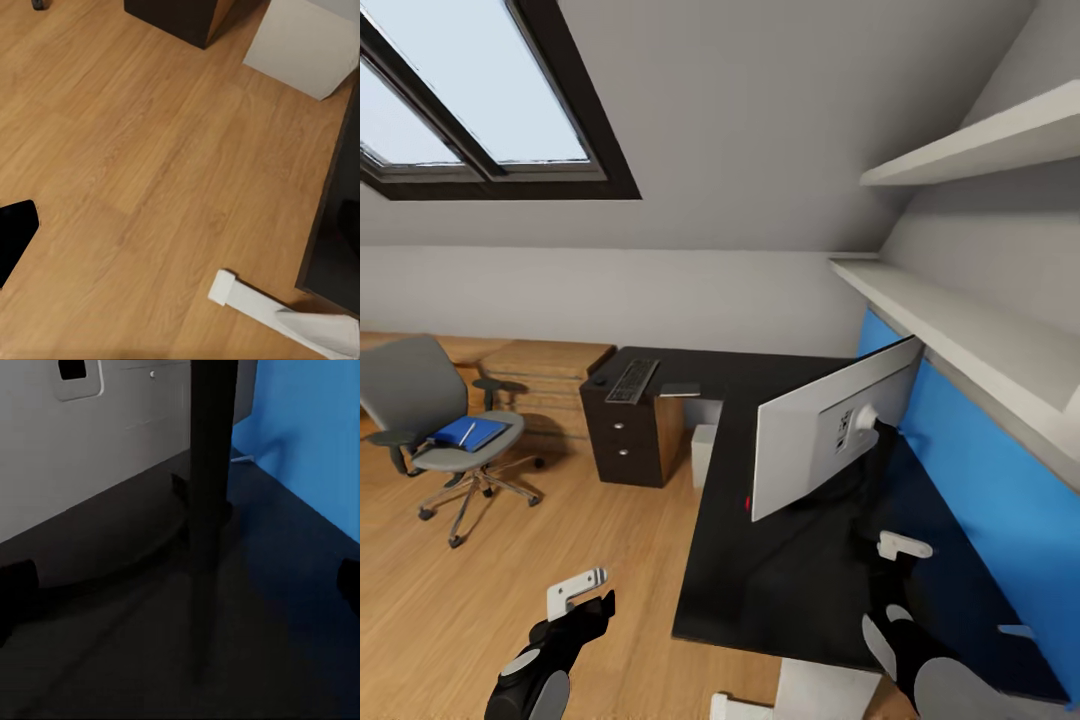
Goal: In the bedroom, organize the workspace by keeping the computer under the desk, ensuring the monitor is on the desk, placing the keyboard on the desk next to the monitor, placing the mouse on the desk next to the keyboard, moving the folder from the swivel chair onto the desk next to the mouse, stacking the notebook on top of the folder with the pen on top of the notebook, and positioning the swivel chair next to the desk.
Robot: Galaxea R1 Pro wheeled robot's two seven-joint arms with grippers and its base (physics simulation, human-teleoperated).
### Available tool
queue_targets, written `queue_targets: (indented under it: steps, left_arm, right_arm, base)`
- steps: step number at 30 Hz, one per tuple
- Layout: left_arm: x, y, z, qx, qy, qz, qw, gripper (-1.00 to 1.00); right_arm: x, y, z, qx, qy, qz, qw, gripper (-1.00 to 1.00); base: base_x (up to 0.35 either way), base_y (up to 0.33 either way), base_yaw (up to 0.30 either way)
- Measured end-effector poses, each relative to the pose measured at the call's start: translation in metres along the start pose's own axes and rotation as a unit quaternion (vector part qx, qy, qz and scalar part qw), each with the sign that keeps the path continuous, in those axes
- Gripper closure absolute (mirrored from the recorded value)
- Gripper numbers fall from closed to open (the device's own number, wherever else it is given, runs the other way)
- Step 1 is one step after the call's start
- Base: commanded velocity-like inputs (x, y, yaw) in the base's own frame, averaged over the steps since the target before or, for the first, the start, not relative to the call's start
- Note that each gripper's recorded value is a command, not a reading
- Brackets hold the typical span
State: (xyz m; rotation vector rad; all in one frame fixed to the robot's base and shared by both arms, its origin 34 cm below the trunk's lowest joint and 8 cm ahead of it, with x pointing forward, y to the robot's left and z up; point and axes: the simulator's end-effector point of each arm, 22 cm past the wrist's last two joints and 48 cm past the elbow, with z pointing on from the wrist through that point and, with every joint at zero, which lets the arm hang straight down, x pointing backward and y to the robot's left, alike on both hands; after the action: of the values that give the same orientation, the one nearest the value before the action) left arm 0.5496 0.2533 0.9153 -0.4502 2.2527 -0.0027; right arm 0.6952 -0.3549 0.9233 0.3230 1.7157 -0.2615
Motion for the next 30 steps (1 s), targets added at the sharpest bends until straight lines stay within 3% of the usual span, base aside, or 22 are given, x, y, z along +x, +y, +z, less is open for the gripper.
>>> queue_targets:
  steps: [11,19,25,30]
  left_arm:
    - [0.001,0.0,0.0,0.0,0.001,0.001,1.0,-1.0]
    - [0.002,0.0,0.0,0.0,0.002,0.001,1.0,-1.0]
    - [0.002,0.0,0.0,0.0,0.002,0.001,1.0,-1.0]
    - [0.004,0.0,0.001,0.0,0.005,0.001,1.0,-1.0]
  right_arm:
    - [-0.027,0.019,0.015,-0.002,0.045,-0.002,0.999,-1.0]
    - [-0.028,0.019,-0.005,-0.001,0.092,-0.006,0.9957,-1.0]
    - [-0.024,0.03,-0.022,-0.005,0.119,-0.001,0.9929,-1.0]
    - [-0.022,0.035,-0.028,-0.001,0.123,-0.02,0.9922,-1.0]
  base:
    - [-0.035,0.033,0.0]
    - [-0.002,0.013,0.0]
    - [0.029,0.209,0.0]
    - [0.009,0.302,0.0]
